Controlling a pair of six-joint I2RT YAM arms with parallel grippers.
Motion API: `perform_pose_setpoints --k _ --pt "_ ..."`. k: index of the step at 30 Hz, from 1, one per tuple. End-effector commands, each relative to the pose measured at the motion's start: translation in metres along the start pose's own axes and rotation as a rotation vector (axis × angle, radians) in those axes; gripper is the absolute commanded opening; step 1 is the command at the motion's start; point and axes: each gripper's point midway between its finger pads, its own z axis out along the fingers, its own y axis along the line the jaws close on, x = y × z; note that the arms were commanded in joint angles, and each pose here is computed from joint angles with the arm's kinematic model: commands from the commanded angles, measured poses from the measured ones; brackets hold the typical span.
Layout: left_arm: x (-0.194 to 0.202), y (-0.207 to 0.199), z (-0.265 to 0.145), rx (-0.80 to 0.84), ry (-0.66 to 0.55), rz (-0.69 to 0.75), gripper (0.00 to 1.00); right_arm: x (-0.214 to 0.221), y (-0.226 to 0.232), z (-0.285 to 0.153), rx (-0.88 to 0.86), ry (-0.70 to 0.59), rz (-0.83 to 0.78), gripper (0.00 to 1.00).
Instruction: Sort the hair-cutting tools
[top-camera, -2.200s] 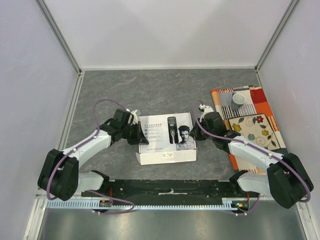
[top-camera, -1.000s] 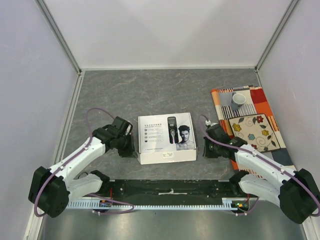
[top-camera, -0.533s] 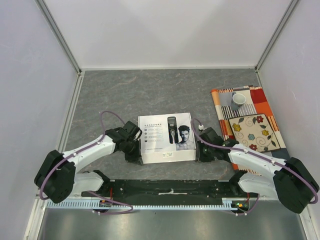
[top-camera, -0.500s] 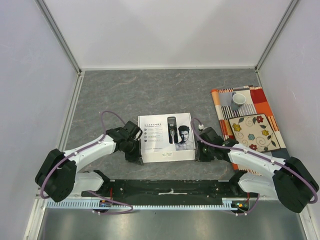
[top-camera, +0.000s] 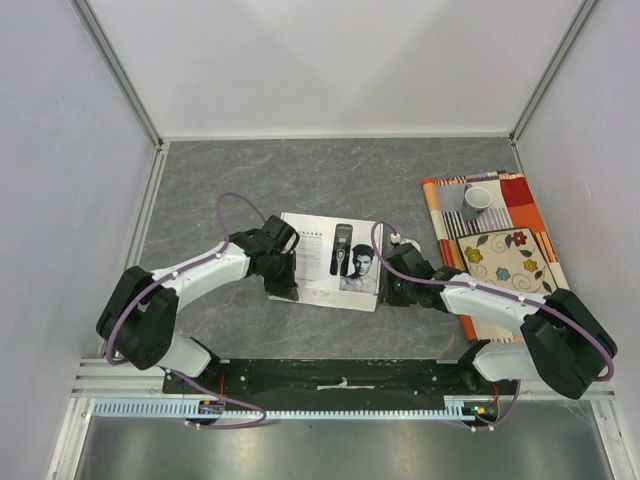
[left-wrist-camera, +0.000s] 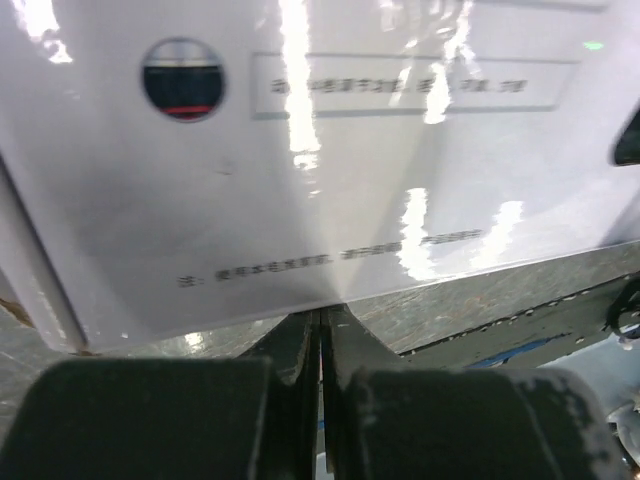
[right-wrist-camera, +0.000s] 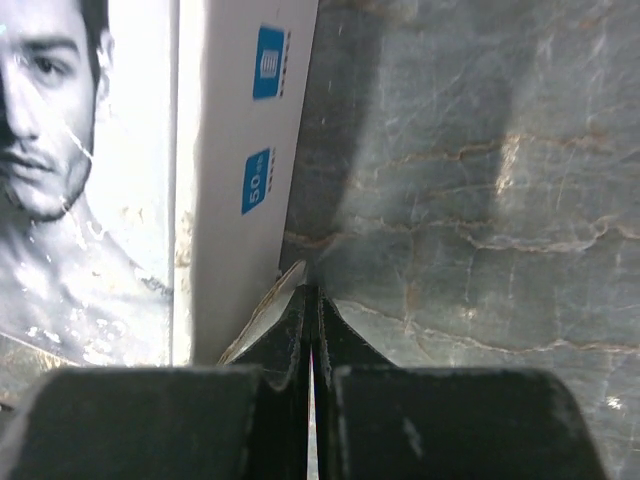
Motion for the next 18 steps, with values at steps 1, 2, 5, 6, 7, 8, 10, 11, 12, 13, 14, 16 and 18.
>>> perform_pose_setpoints --k 1,2,5,6,7,8,10,11,12,13,14,16,18 --pt "-0.034 -0.016 -0.009 0.04 -0.096 0.082 0.02 -0.035 0.007 0.0 0.032 -0.111 -0.018 0.0" --pt "-0.033 -0.017 -0.011 0.046 -0.094 0.084 0.02 -0.04 0.009 -0.002 0.033 -0.123 -0.023 0.0" --pt "-0.036 -0.018 -0.026 0.053 -0.137 0.103 0.02 -0.052 0.004 -0.01 0.083 -0.156 -0.046 0.0" --pt "-0.035 -0.016 -0.031 0.045 -0.142 0.102 0.02 -0.054 0.0 -0.012 0.099 -0.164 -0.048 0.0" --pt "-0.037 -0.014 -0.036 0.042 -0.155 0.111 0.02 -0.057 -0.002 -0.013 0.107 -0.171 -0.047 0.0" --pt "-0.043 -0.013 -0.048 0.054 -0.19 0.101 0.02 -0.062 -0.003 -0.015 0.112 -0.178 -0.05 0.0" --pt "-0.044 -0.006 -0.06 0.056 -0.193 0.092 0.02 -0.066 -0.006 -0.015 0.123 -0.177 -0.046 0.0" --pt "-0.055 0.0 -0.073 0.057 -0.235 0.067 0.02 -0.07 -0.005 -0.014 0.123 -0.182 -0.055 0.0" --pt "-0.059 0.004 -0.081 0.051 -0.254 0.07 0.02 -0.071 -0.006 -0.014 0.13 -0.182 -0.054 0.0" --pt "-0.066 0.02 -0.088 0.014 -0.274 0.03 0.02 -0.073 -0.007 -0.013 0.136 -0.181 -0.054 0.0" --pt "-0.073 0.026 -0.096 0.002 -0.302 0.019 0.02 -0.077 -0.007 -0.013 0.138 -0.186 -0.052 0.0" --pt "-0.082 0.044 -0.105 -0.042 -0.332 0.004 0.02 -0.08 -0.008 -0.015 0.147 -0.189 -0.066 0.0" --pt "-0.093 0.067 -0.109 -0.086 -0.348 -0.041 0.02 -0.084 -0.007 -0.021 0.153 -0.19 -0.081 0.0"
